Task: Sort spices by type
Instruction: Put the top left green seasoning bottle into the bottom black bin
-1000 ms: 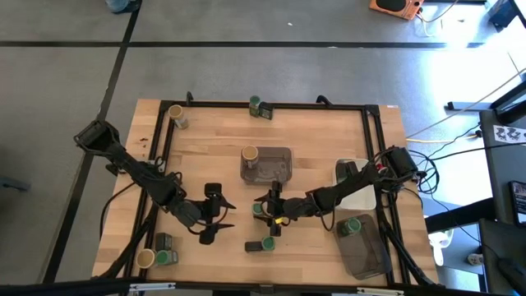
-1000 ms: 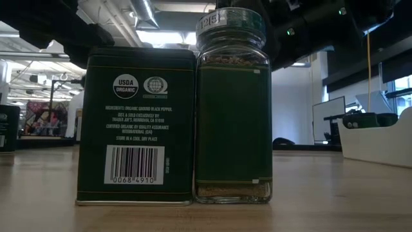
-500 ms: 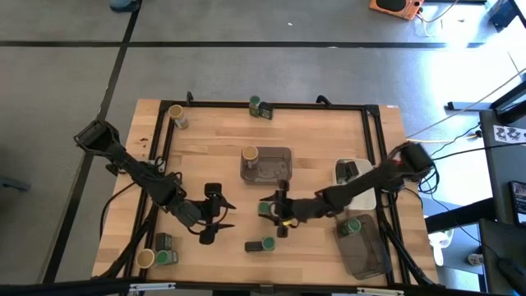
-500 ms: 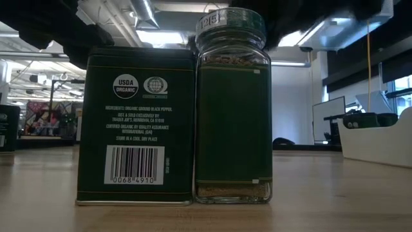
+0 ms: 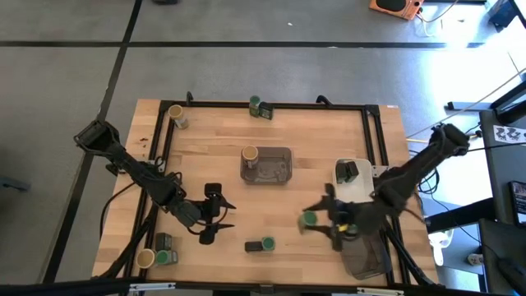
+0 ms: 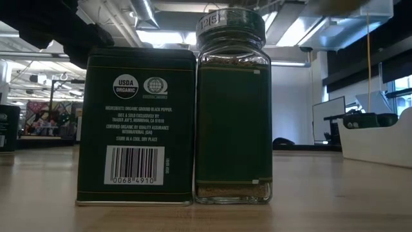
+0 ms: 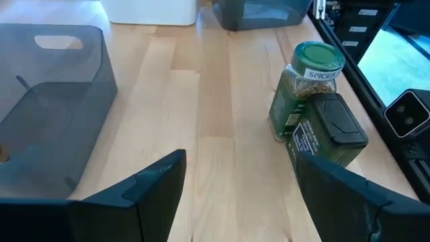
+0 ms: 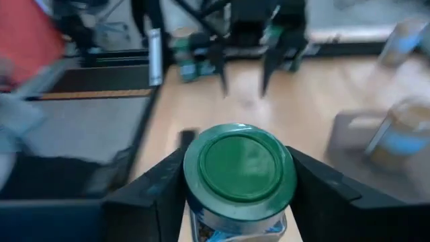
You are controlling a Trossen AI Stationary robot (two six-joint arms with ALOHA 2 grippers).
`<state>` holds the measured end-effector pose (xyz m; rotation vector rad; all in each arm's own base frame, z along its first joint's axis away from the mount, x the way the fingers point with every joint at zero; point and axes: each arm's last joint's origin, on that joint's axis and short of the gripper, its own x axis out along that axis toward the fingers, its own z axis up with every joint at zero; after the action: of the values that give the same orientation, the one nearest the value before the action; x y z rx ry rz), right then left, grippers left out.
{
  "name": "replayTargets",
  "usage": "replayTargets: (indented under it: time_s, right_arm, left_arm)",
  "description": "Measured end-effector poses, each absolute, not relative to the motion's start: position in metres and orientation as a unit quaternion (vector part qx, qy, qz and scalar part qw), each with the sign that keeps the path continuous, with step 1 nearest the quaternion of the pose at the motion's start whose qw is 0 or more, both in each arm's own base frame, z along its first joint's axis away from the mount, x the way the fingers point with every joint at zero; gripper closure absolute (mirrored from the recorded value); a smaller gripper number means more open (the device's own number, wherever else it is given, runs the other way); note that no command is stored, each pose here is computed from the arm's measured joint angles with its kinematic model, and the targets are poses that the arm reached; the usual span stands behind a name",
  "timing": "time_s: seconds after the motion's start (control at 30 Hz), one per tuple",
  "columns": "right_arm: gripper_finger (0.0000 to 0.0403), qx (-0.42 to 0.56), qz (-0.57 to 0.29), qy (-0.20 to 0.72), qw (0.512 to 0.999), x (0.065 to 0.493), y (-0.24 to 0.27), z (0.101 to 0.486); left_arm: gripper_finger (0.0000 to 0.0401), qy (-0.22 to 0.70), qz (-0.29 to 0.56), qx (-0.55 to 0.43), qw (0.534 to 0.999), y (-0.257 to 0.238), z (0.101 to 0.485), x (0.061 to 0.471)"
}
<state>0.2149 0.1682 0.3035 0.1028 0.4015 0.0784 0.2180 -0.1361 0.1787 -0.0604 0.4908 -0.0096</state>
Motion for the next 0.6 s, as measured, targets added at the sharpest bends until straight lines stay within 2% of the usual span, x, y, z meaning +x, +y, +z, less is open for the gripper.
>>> replayTargets:
  time_s: [0.3, 0.6]
  right_arm:
    - [0.0193, 0.156, 0.075, 0.271, 0.947, 0.162, 0.191, 0.302]
    - [0.0192, 0.245, 0.043, 0.314, 0.916, 0.124, 0.214, 0.287]
  left_arm:
    - [0.0125, 0.236, 0.008, -0.026, 0.971, -0.135, 0.179, 0.218]
    - [0.0125, 0.236, 0.008, -0.026, 0.971, -0.135, 0.179, 0.218]
